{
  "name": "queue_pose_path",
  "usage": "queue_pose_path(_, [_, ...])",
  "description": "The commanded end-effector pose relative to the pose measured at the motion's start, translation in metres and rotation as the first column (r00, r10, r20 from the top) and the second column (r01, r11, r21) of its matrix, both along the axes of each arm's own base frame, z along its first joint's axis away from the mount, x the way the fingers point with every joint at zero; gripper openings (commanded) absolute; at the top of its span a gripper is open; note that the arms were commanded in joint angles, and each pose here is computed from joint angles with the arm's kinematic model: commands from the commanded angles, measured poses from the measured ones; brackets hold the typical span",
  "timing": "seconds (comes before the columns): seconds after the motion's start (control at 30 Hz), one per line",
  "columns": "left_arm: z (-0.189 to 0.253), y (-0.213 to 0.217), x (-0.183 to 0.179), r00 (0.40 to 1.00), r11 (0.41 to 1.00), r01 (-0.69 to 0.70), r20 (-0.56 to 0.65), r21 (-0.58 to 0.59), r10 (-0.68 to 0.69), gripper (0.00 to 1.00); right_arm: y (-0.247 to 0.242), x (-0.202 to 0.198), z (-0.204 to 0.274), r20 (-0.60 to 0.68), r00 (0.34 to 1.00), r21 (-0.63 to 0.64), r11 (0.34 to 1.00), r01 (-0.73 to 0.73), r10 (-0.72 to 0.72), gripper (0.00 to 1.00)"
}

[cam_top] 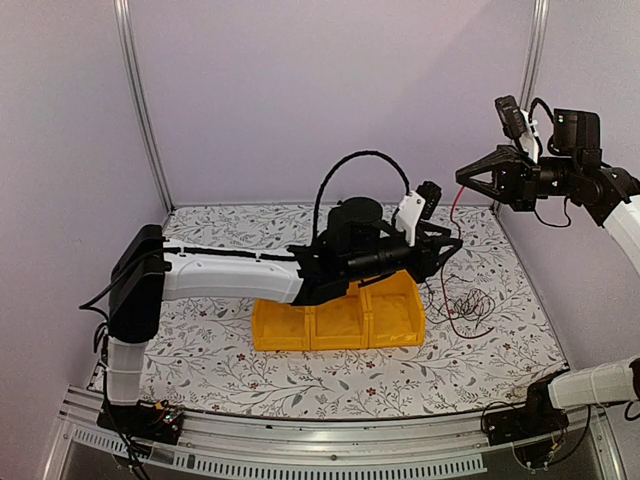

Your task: Untangle the cables

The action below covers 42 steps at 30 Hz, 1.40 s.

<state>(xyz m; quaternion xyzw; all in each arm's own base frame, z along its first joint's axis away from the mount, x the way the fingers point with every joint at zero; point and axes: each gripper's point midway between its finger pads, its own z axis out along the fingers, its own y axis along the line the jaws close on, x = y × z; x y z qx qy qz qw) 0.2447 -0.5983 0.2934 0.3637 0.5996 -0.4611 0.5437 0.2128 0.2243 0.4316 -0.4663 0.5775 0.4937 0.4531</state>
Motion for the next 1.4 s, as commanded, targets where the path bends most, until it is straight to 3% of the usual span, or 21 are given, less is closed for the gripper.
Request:
queue_pose_path(0.0, [0.029,-0.002,0.001,0.998,0.996,-0.017,0.053,-0.084,0.022,0.30,0.001,-0.010,0.015,0.036,0.999,0.021,0.999,-0.029,0.028,0.00])
queue_pose_path(0.1, [0.030,-0.001,0.002,0.998,0.996,-0.016,0.061,-0.089,0.021,0.26,0.002,-0.009,0.014,0.034,0.999,0.020,0.999,-0.026,0.025,0.00])
queue_pose_path(0.23, [0.031,0.001,0.000,0.997,0.996,-0.010,0.079,-0.090,0.017,0.10,0.002,-0.007,0.012,0.026,0.999,0.018,1.000,-0.021,0.020,0.00])
queue_pose_path(0.33, [0.033,0.008,0.000,0.997,0.995,-0.018,0.072,-0.099,0.026,0.05,0.002,0.000,0.011,0.028,1.000,0.014,1.000,0.000,-0.001,0.00])
queue_pose_path(0.47, [0.031,0.028,-0.006,0.998,0.996,-0.037,0.042,-0.082,0.040,0.02,-0.003,0.037,0.004,0.048,0.980,-0.022,0.980,0.197,-0.196,0.00])
queue_pose_path(0.57, [0.025,0.058,-0.010,0.998,0.997,-0.070,-0.001,-0.042,0.070,0.00,-0.016,0.074,-0.017,0.055,0.924,-0.073,0.921,0.382,-0.379,0.00])
queue_pose_path(0.63, [0.017,0.079,-0.012,0.995,0.996,-0.085,-0.046,0.002,0.085,0.00,-0.023,0.089,-0.037,0.053,0.894,-0.110,0.887,0.449,-0.446,0.09])
queue_pose_path(0.7, [0.009,0.104,-0.007,0.981,0.987,-0.146,-0.119,0.069,0.153,0.00,-0.027,0.097,-0.067,0.029,0.880,-0.162,0.866,0.473,-0.474,0.30])
queue_pose_path(0.8, [-0.029,0.145,0.002,0.927,0.930,-0.248,-0.211,0.273,0.309,0.00,-0.032,0.096,-0.105,0.003,0.879,-0.220,0.857,0.466,-0.477,0.45])
queue_pose_path(0.9, [-0.054,0.193,0.003,0.869,0.843,-0.340,-0.204,0.417,0.451,0.00,-0.041,0.091,-0.143,-0.009,0.874,-0.274,0.842,0.465,-0.486,0.53])
queue_pose_path(1.13, [-0.081,0.287,0.010,0.749,0.699,-0.500,-0.151,0.511,0.645,0.00,-0.075,0.083,-0.212,-0.023,0.830,-0.392,0.769,0.505,-0.557,0.62])
queue_pose_path(1.37, [-0.098,0.352,0.028,0.654,0.603,-0.594,-0.118,0.532,0.748,0.00,-0.102,0.085,-0.233,-0.049,0.796,-0.422,0.735,0.531,-0.603,0.63])
